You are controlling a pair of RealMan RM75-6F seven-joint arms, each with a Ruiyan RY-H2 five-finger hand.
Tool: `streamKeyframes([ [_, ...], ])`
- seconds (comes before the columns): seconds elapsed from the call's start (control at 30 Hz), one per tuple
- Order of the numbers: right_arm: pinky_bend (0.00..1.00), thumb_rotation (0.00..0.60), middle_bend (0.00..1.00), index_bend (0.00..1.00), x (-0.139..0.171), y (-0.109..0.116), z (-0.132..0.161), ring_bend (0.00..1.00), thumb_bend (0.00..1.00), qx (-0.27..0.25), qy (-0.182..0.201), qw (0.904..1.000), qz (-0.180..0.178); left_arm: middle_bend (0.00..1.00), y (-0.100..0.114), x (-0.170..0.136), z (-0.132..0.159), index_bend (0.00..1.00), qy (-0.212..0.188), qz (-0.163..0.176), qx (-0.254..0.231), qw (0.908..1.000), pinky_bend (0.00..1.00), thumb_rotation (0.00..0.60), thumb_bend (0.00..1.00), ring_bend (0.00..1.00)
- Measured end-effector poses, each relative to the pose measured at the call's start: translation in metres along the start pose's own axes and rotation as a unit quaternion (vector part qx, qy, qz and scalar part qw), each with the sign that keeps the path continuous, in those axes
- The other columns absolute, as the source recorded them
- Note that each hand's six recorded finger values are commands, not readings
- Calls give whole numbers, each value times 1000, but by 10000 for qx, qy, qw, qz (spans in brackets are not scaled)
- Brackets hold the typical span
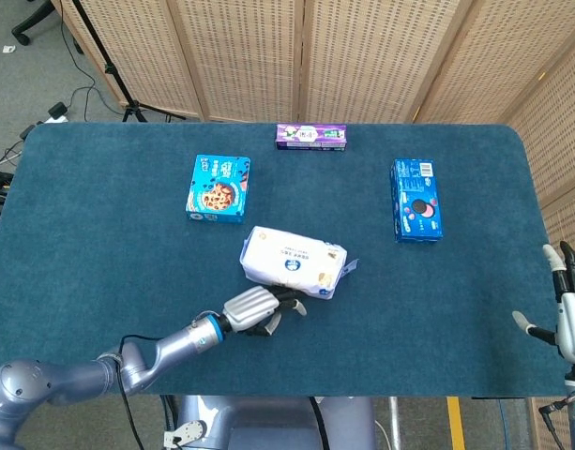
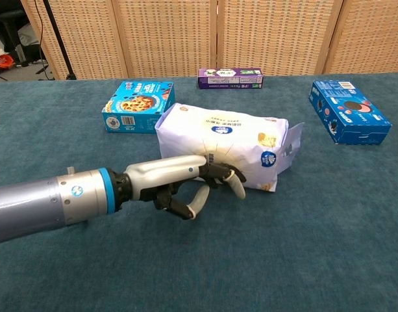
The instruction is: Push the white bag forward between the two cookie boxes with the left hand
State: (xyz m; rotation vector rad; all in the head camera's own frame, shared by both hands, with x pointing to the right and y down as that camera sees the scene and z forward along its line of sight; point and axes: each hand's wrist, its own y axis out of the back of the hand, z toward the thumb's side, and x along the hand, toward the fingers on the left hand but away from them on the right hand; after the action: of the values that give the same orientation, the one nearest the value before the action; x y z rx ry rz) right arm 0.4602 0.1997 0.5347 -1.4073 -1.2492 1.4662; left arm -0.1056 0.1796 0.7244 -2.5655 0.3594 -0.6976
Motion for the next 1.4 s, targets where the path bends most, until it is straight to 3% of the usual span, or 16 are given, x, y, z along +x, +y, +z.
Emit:
streamKeyframes([
  [0.23,0,600,0,0,-1,-4,0,0,0,39,-19,10000,50,72,20,21,-7,309,207,141,119,9996,113,600,864,90],
  [0.97,0,600,0,0,-7,-8,-5,0,0,27,-124,9998,122,72,52,82,-20,309,699,406,575,9951,113,600,862,90],
  [1.4,0,600,0,0,-9,-5,-12,0,0,11,-250,9997,80,72,98,112,-36,310,1185,817,1037,9841,113,600,857,91],
])
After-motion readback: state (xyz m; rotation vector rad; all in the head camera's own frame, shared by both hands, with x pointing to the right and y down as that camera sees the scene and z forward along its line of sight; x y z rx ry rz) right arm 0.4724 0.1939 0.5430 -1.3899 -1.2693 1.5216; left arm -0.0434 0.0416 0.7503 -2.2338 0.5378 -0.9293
